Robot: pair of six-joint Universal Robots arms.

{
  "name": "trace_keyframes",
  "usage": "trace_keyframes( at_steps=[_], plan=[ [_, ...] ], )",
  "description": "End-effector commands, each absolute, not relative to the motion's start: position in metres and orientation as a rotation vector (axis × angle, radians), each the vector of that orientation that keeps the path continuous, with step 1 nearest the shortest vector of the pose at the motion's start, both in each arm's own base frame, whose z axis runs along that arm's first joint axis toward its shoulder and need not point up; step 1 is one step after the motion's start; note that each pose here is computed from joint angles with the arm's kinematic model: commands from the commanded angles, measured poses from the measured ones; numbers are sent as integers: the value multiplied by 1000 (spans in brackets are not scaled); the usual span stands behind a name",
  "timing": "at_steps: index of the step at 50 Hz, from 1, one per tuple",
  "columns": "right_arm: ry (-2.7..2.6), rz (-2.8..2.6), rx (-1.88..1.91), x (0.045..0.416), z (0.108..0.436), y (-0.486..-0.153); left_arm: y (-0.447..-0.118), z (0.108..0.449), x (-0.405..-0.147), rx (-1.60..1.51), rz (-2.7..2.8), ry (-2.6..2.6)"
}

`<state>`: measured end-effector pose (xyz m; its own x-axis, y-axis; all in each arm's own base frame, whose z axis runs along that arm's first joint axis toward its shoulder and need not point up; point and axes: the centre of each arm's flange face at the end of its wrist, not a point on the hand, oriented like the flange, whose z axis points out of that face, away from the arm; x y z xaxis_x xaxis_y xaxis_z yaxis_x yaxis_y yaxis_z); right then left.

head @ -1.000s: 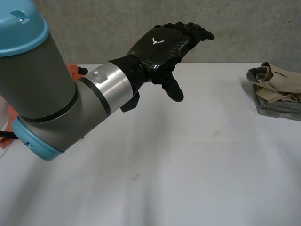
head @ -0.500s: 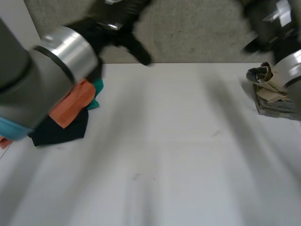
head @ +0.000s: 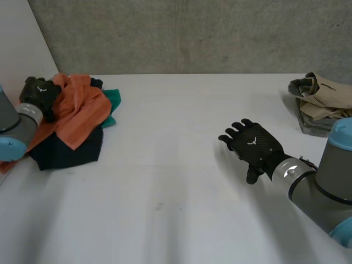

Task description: Fold the laundry.

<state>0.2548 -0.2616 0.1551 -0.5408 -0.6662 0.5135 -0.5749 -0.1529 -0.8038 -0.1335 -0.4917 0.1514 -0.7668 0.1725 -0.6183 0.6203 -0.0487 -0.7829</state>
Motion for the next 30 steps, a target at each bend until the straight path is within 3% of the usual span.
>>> trace_keyframes(
  at_steps=[1, 2, 8, 12, 17, 24, 30],
  plan=[
    [2063, -1802, -1419, 238, 148, -269, -490, 184, -149, 751, -2084, 1925],
    [2067, -1806, -1416, 237, 148, -270, -484, 213, -156, 699, -2182, 1894],
    [2066, -1837, -1408, 236, 151, -274, -449, 302, -187, 579, -2542, 1737],
    [2058, -1873, -1393, 235, 159, -275, -395, 366, -229, 556, -2844, 1676],
    [2045, -1928, -1379, 233, 170, -276, -333, 407, -276, 598, -3136, 1698],
    [2111, -1994, -1218, 219, 186, -285, -290, 390, -335, 744, -3241, 1890],
    [2167, -2031, -967, 197, 202, -301, -291, 292, -380, 921, -2947, 2296]
  ],
)
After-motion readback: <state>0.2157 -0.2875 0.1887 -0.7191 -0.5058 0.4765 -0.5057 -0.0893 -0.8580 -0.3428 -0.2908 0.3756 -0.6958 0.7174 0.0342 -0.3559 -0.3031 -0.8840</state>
